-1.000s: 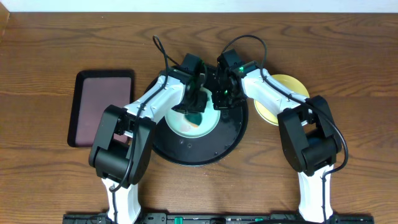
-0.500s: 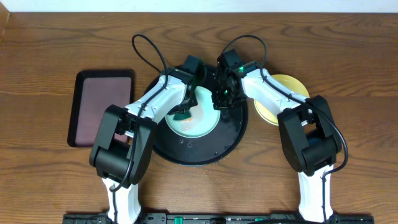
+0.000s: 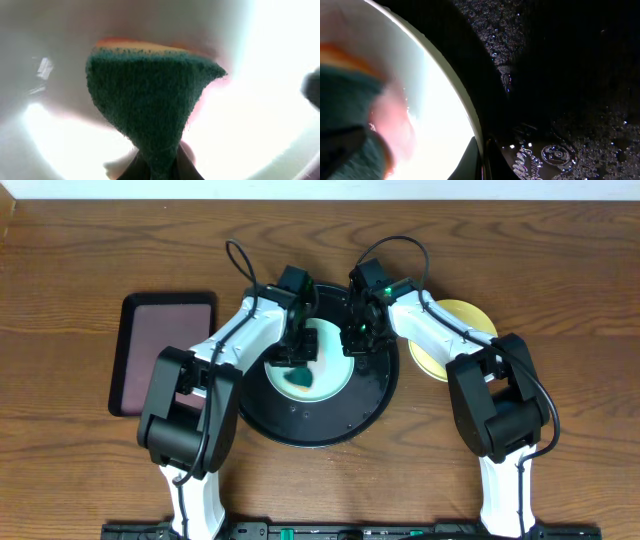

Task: Clean dirty plates on tray and stack at the side
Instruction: 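Scrub the held pale green plate with the sponge in the left gripper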

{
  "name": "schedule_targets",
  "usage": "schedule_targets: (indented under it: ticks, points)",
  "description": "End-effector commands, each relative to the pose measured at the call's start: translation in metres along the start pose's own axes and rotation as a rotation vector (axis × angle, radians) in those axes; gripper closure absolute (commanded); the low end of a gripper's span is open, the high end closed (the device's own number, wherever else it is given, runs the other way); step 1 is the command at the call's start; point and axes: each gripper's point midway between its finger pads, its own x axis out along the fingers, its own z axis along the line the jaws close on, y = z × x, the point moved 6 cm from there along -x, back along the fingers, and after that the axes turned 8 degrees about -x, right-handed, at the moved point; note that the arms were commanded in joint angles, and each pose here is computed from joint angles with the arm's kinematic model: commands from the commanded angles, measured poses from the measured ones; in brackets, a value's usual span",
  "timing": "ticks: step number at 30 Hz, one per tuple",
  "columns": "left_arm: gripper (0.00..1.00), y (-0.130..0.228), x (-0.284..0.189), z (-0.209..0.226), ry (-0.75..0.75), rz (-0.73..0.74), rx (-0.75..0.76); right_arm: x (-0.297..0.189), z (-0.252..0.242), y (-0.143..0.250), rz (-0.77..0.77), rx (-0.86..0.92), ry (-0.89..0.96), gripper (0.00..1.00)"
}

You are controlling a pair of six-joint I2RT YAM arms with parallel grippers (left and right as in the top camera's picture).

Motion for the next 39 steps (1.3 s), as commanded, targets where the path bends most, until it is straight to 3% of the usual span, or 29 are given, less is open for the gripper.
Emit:
schedule_targets:
  ticks: [1,5,7,9,12,15,20,25,29,36,39]
  points:
    - [0.93,0.011,0.014,-0.024,0.154,0.069,0.12,0.013,-0.009,0.01,0.038,0.009,0.063,0.99]
    - [0.92,0.002,0.014,-0.027,0.165,0.013,0.161,0.013,-0.009,0.01,0.038,0.009,0.063,0.99]
    - [0.93,-0.007,0.015,-0.019,0.083,-0.049,0.144,0.013,-0.009,0.01,0.038,0.009,0.063,0.99]
    - [0.93,-0.02,0.013,0.003,-0.111,-0.152,-0.002,0.013,-0.009,0.01,0.038,0.009,0.063,0.99]
    - [0.93,-0.022,-0.002,0.049,-0.462,-0.334,-0.373,0.013,-0.009,0.01,0.038,0.009,0.063,0.99]
    - [0.92,-0.011,-0.009,0.065,-0.565,-0.352,-0.506,0.013,-0.009,0.01,0.038,0.009,0.063,0.99]
    - [0.93,0.005,0.001,0.052,-0.466,-0.182,-0.436,0.013,-0.009,0.01,0.037,0.008,0.063,0.99]
    - [0.93,0.021,0.014,0.004,-0.072,0.092,-0.103,0.013,-0.009,0.01,0.037,0.009,0.063,0.99]
    - [0.93,0.031,0.011,-0.025,0.206,0.183,0.135,0.013,-0.009,0.01,0.038,0.009,0.063,0.99]
    - [0.93,0.01,0.012,-0.03,0.229,0.068,0.197,0.013,-0.009,0.01,0.037,0.009,0.063,0.99]
    - [0.93,-0.009,0.014,-0.016,0.066,-0.056,0.092,0.013,-0.009,0.01,0.038,0.009,0.063,0.99]
